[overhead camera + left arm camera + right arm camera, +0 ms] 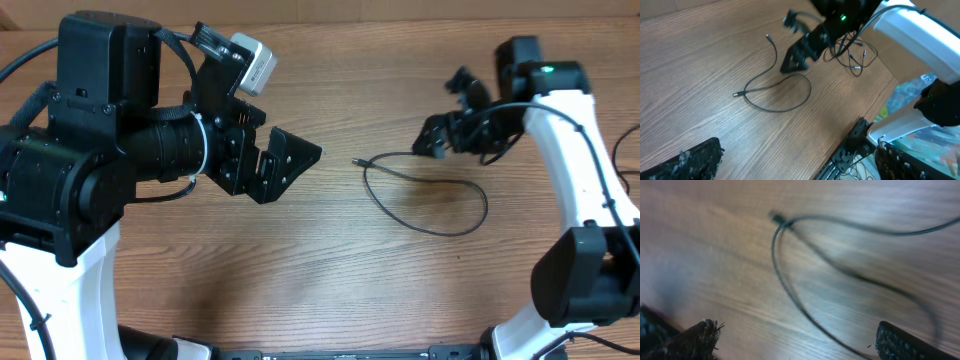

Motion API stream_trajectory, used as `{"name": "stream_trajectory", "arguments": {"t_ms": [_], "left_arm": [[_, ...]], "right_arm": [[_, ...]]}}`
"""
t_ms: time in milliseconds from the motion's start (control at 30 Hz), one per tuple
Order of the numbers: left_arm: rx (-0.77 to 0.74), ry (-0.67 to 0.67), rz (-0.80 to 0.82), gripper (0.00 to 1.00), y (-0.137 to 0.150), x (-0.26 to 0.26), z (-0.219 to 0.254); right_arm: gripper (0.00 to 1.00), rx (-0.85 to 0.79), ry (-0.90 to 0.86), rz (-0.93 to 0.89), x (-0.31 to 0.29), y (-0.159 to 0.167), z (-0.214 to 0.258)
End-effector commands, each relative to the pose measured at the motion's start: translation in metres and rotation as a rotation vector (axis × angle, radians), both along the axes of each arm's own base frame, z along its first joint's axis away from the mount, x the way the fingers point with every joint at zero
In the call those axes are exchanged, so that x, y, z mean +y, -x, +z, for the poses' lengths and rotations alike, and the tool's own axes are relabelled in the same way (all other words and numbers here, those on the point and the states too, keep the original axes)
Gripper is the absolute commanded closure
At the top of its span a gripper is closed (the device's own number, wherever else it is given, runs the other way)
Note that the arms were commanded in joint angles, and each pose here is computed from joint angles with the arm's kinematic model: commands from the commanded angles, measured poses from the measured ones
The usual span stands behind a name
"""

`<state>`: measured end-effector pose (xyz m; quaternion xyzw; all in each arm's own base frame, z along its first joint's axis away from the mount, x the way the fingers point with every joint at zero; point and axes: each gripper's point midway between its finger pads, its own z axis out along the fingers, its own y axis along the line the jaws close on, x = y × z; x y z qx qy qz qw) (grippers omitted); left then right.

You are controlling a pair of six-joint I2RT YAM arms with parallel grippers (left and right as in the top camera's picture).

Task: Untangle cables
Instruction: 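Reach the right gripper to the remaining cable near center and grasp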

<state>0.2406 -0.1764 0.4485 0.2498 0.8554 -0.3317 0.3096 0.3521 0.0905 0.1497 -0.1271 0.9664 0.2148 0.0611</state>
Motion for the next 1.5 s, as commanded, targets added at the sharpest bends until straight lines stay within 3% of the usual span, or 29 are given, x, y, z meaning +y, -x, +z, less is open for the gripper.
{"name": "stream_trajectory", "arguments": {"t_ms": [0,133,267,433,867,1033,1200,1333,1467], "left_arm": [[-0.023,-0.005,-0.001,0.03,0.004,0.003,0.003],[-0.022,-0.005,-0.001,0.03,0.004,0.003,0.003],[-0.023,-0.006,-0.001,0.03,0.004,0.003,0.003],[-0.023,-0.006,-0.001,0.02,0.004,0.003,0.003],[-0.022,-0.003,-0.004,0.02,0.004,0.002,0.003],[-0.022,-0.003,-0.004,0.02,0.004,0.002,0.003],[-0.021,-0.002,-0.005,0.02,0.004,0.002,0.003],[-0.016,0.018,-0.025,0.01,0.007,-0.001,0.005],[-0.014,0.023,-0.030,0.01,0.008,-0.002,0.006]], "right_arm": [[0.00,0.033,0.031,0.066,0.021,0.015,-0.017],[0.00,0.045,0.090,0.050,0.040,0.021,-0.046],[0.28,0.028,0.117,-0.026,0.054,0.018,-0.072],[0.24,0.021,0.104,-0.056,0.066,0.021,-0.089],[0.27,0.046,0.100,-0.029,0.083,0.046,-0.121],[0.39,0.044,0.091,-0.046,0.089,0.049,-0.129],[0.39,0.036,0.088,-0.034,0.093,0.051,-0.133],[0.53,0.010,0.073,-0.048,0.095,0.046,-0.135],[0.50,-0.022,0.059,-0.049,0.098,0.039,-0.137]]}}
